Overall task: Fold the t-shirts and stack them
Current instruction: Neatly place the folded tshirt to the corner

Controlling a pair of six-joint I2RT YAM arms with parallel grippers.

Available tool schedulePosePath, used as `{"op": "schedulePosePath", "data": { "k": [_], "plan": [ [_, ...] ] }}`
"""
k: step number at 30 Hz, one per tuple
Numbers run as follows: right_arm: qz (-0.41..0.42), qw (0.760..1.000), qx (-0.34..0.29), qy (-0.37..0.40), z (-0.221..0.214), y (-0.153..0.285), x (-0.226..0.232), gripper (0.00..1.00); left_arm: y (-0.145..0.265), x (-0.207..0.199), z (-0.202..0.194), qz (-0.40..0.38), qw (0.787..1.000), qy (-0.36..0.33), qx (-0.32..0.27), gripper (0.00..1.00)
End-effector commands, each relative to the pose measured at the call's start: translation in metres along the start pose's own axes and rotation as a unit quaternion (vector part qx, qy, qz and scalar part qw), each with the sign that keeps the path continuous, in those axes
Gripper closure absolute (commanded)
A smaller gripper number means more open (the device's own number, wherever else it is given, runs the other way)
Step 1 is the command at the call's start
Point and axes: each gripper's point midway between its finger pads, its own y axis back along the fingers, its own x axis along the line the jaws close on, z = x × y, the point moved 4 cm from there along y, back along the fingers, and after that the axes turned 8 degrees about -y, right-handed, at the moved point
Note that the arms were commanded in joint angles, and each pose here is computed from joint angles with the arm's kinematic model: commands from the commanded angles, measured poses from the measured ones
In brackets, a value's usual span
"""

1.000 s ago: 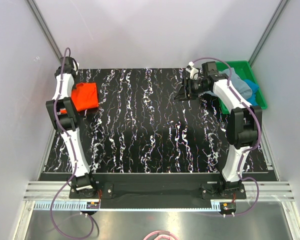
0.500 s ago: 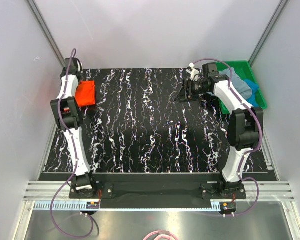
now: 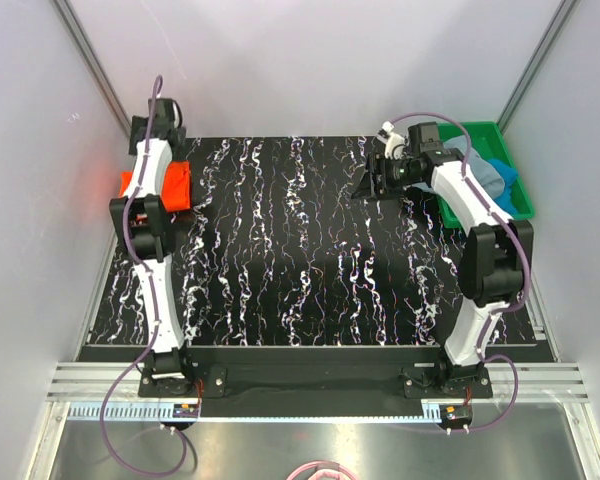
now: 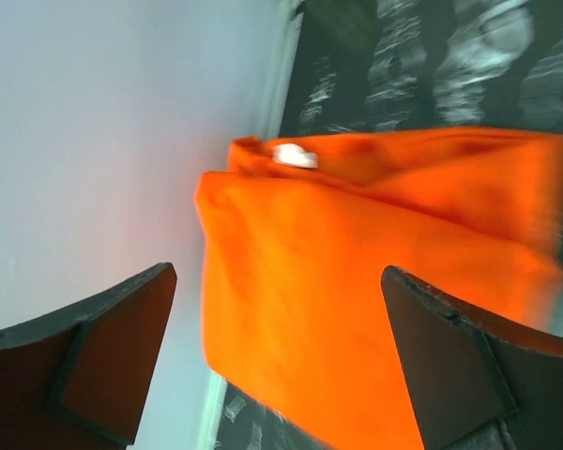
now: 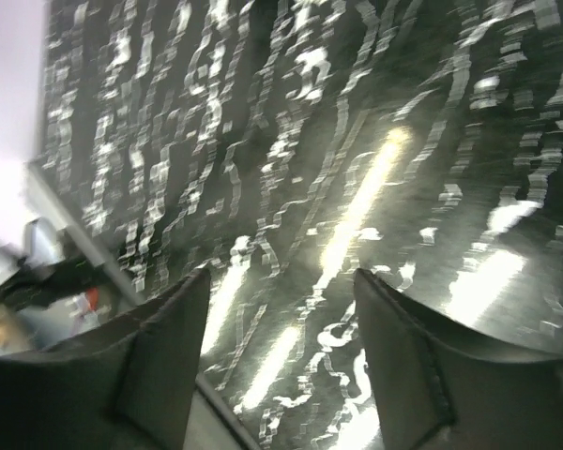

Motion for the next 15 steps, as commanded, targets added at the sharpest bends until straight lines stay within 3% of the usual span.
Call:
{"op": "schedulePosePath", "data": {
  "k": [1, 2, 4, 5, 7, 8, 15],
  "plan": [
    [-0.074, 0.989, -0.108, 0.062, 0.039, 0.051, 0.020, 0.26, 0.136, 0.034, 0.086, -0.061, 0.979, 0.113, -0.156, 0.01],
    [-0.102, 0.985, -0.127, 0.063, 0.044, 0.058, 0.017, 0.21, 0.168, 0.032, 0.095, -0.087, 0.972, 0.119, -0.182, 0.01],
    [-0.191, 0.963, -0.181, 0.063, 0.058, 0.083, 0.003, 0.14, 0.187, 0.011, 0.086, -0.161, 0.963, 0.117, -0.180, 0.01],
    [-0.217, 0.954, -0.197, 0.058, 0.060, 0.090, -0.002, 0.05, 0.222, -0.002, 0.090, -0.195, 0.954, 0.106, -0.200, 0.01],
    [-0.278, 0.931, -0.230, 0.052, 0.065, 0.106, -0.014, 0.02, 0.241, -0.034, 0.076, -0.258, 0.943, 0.081, -0.193, 0.01],
    [-0.293, 0.925, -0.236, 0.051, 0.064, 0.112, -0.015, 0.01, 0.265, -0.042, 0.074, -0.272, 0.937, 0.073, -0.204, 0.01],
    [-0.432, 0.851, -0.299, 0.009, 0.046, 0.153, -0.043, 0.00, 0.316, -0.103, 0.028, -0.360, 0.915, 0.039, -0.176, 0.01]
  ]
}}
